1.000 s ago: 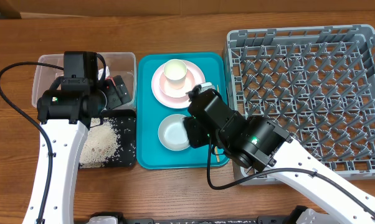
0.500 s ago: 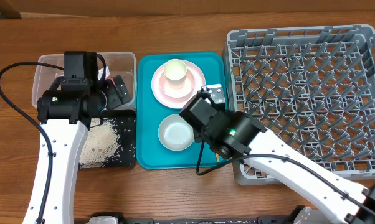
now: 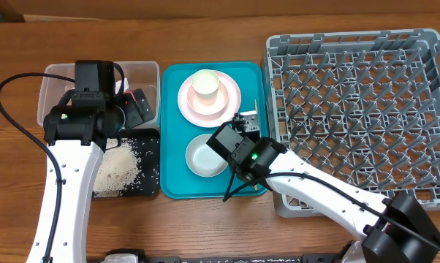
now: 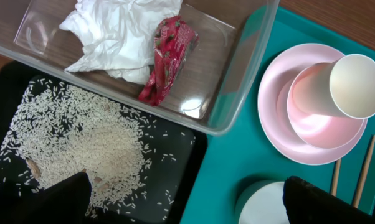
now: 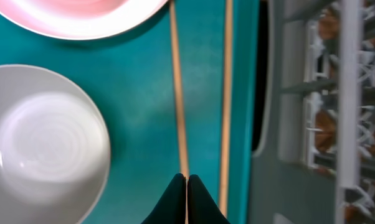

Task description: Sort waste into correct bins and load items into the dishwasher

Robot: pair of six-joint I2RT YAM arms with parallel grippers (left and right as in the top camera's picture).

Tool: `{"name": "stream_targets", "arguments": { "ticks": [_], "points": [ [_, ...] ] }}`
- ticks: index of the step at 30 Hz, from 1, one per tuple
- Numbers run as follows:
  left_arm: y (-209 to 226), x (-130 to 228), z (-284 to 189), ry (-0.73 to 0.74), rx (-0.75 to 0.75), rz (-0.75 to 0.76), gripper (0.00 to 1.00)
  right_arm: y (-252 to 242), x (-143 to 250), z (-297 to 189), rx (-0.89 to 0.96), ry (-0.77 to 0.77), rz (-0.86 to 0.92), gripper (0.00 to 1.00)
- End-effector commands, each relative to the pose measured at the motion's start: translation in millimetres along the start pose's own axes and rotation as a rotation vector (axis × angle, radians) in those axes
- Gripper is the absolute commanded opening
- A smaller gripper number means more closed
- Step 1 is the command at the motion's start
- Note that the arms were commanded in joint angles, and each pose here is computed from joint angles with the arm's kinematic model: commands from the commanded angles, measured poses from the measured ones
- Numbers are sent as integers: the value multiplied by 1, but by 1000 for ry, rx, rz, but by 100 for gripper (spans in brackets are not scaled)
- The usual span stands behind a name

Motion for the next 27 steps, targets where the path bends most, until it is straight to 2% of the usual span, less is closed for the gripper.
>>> {"name": "stream_targets", "arguments": {
  "ticks": [1,6,18,27],
  "points": [
    [-1,-5,-4,-17,7,-3,100,10,3,8,-63,3,21,5],
    [-1,-5,-4,-17,6,-3,100,34,2,18,-196,-28,51,5],
    [-1,-5,-4,-17,6,-3,100,25,12,33,-146,-49,53,4],
    [-1,-5,-4,-17,7,-3,100,43,18,33,-256,-13,92,4]
  ]
}}
Point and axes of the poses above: each gripper's point midway between its finger pads, its own z axis out along the fingers, its own y axis along the line the jaws close on, x = y × z, the point moved 2 cm from there along -z, back along the fingers, and after that the axes turned 9 degrees about -z, right-handed, at the moved point
